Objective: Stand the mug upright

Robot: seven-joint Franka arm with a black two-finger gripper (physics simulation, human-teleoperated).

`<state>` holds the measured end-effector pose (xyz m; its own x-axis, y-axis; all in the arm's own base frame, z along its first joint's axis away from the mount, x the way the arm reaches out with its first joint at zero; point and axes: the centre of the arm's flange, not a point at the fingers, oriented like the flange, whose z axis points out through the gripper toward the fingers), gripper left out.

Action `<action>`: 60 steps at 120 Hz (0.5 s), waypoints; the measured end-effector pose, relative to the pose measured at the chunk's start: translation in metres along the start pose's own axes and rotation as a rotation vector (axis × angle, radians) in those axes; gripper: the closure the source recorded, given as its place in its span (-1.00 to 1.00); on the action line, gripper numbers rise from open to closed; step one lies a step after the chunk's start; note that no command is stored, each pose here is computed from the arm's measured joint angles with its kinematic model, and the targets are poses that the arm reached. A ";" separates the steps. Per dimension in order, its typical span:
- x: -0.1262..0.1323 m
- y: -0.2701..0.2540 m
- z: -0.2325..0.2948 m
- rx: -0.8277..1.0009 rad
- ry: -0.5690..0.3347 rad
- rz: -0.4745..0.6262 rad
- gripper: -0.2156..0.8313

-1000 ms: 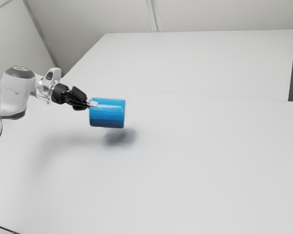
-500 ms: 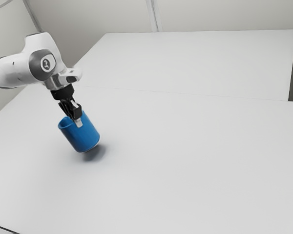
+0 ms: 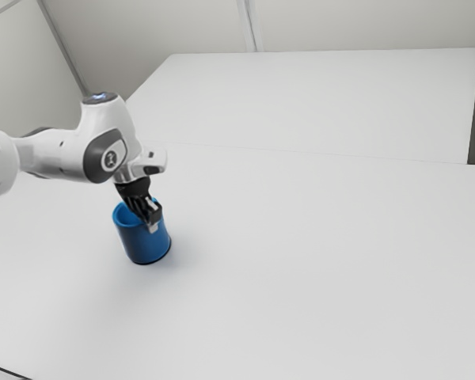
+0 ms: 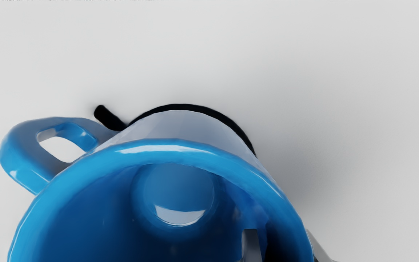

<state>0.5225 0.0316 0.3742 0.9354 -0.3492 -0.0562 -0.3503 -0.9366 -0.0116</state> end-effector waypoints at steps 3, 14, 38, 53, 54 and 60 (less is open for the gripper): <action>0.001 0.002 0.000 0.000 0.004 -0.001 0.36; 0.005 0.011 -0.002 0.002 0.019 -0.002 0.03; 0.009 0.018 -0.026 0.012 0.063 -0.015 -0.34; 0.008 -0.027 -0.070 0.022 0.104 -0.106 -0.45; 0.008 -0.031 -0.075 0.023 0.108 -0.114 -0.46; 0.005 -0.055 -0.099 0.028 0.122 -0.160 -0.48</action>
<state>0.5513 0.0783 0.4739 0.9775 -0.1990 0.0697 -0.1967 -0.9797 -0.0384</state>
